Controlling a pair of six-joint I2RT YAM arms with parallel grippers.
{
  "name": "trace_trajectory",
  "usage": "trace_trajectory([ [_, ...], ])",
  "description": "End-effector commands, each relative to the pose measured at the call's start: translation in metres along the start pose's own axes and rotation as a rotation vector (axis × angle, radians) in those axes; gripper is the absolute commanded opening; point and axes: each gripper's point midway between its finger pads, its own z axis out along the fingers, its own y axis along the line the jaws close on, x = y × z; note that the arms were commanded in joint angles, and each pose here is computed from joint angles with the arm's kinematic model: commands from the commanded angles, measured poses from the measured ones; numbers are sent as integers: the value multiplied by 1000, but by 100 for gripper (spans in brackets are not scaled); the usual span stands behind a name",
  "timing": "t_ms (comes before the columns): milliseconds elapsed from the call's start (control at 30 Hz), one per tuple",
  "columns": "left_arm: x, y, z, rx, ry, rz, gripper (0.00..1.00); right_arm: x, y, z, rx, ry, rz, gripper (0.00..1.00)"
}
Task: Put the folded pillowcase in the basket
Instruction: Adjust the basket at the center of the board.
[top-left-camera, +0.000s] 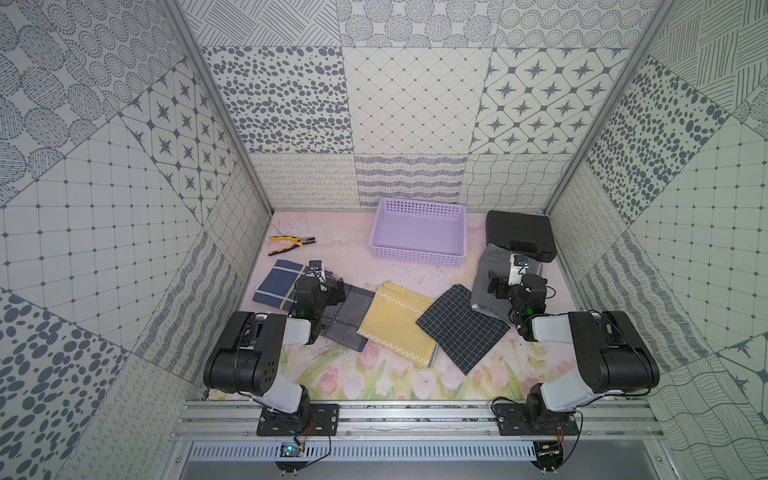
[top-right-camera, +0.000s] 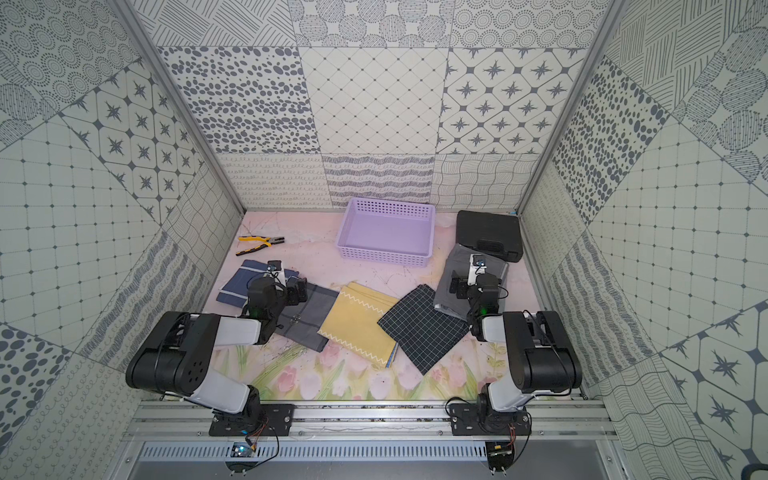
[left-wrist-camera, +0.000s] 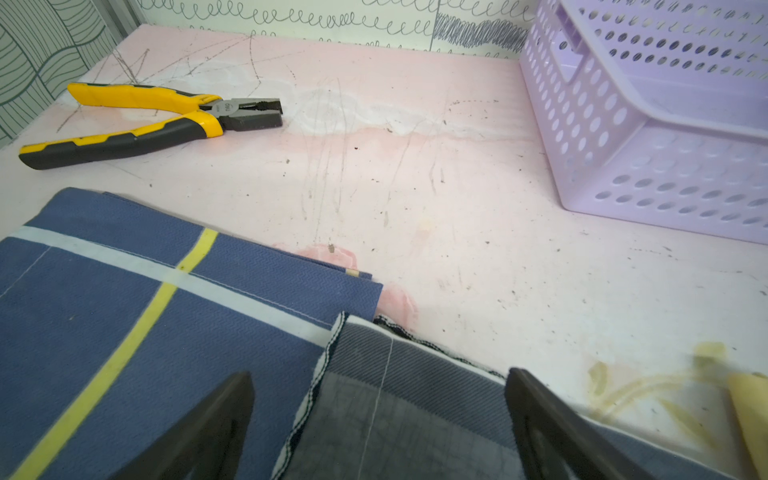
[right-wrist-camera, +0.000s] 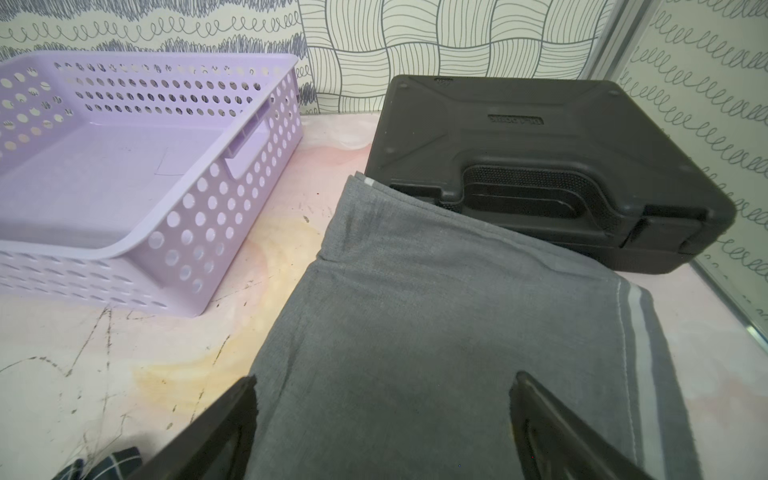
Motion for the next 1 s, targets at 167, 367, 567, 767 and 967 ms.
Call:
trace_trajectory([
  [167,-12,-2,1,13,-45,5,99,-16,3,3,-11,-53,-6,96],
  [367,-12,-2,1,14,-45,5,99,-15,3,3,-12,-51,-7,96],
  [567,-12,-2,1,14,-45,6,99,-15,3,3,-11,-52,-6,97],
  [767,-12,-2,1,14,-44,5,99,-16,3,3,-11,-53,-6,97],
  [967,-19,3,-2,-25,-47,4,99,-39,-10,-9,67,-56,29,97],
])
